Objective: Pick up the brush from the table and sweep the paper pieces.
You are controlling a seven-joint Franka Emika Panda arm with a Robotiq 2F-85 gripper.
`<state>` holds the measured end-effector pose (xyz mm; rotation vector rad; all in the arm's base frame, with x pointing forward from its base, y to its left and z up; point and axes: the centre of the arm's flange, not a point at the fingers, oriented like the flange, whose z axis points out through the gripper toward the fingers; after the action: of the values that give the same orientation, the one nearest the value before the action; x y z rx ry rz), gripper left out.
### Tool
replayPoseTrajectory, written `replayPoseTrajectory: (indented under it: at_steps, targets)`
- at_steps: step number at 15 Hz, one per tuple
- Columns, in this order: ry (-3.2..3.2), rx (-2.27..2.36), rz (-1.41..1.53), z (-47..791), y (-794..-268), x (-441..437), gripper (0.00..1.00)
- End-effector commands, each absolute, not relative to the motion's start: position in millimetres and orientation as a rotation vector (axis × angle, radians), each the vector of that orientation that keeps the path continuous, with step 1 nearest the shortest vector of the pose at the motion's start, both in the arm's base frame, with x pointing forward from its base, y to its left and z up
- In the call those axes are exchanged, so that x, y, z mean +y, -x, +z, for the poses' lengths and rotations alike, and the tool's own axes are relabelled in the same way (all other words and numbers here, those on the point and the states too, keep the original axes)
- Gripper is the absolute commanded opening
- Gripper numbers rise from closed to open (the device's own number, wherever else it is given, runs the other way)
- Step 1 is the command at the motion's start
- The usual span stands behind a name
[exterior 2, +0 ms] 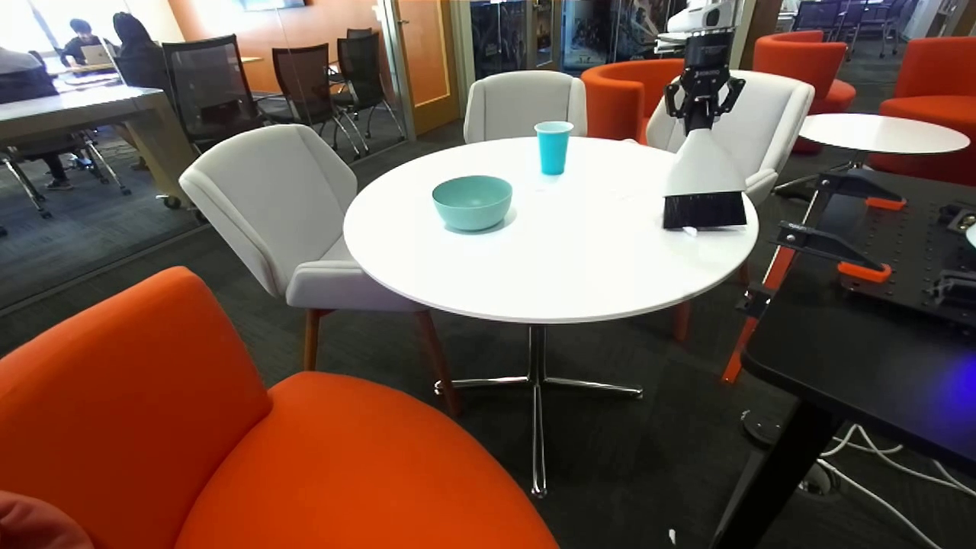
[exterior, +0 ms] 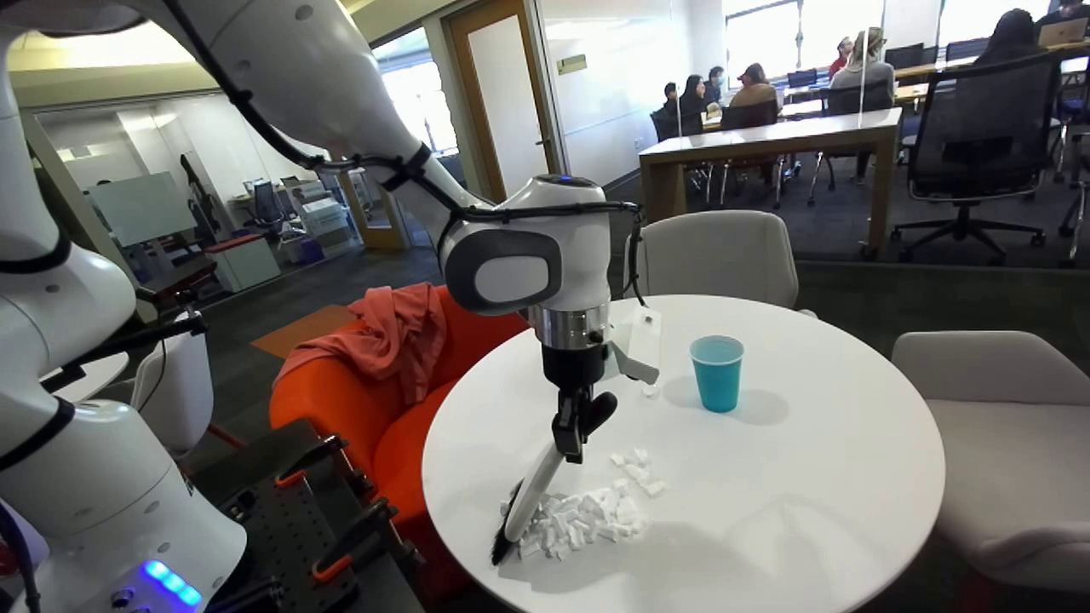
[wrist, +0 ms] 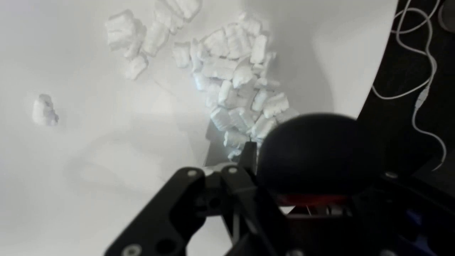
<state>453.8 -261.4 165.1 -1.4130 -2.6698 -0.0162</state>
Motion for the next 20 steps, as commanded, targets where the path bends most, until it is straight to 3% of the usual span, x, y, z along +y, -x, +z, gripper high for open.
replayPoseTrajectory:
  at_steps: [1,10,20]
  targets:
    - [1.476,-2.693,0.048,191,-457,-276,0.12]
    - [1.256,-2.716,-0.197,220,-477,-238,0.12]
    - [1.086,-2.68,0.016,199,-461,-244,0.12]
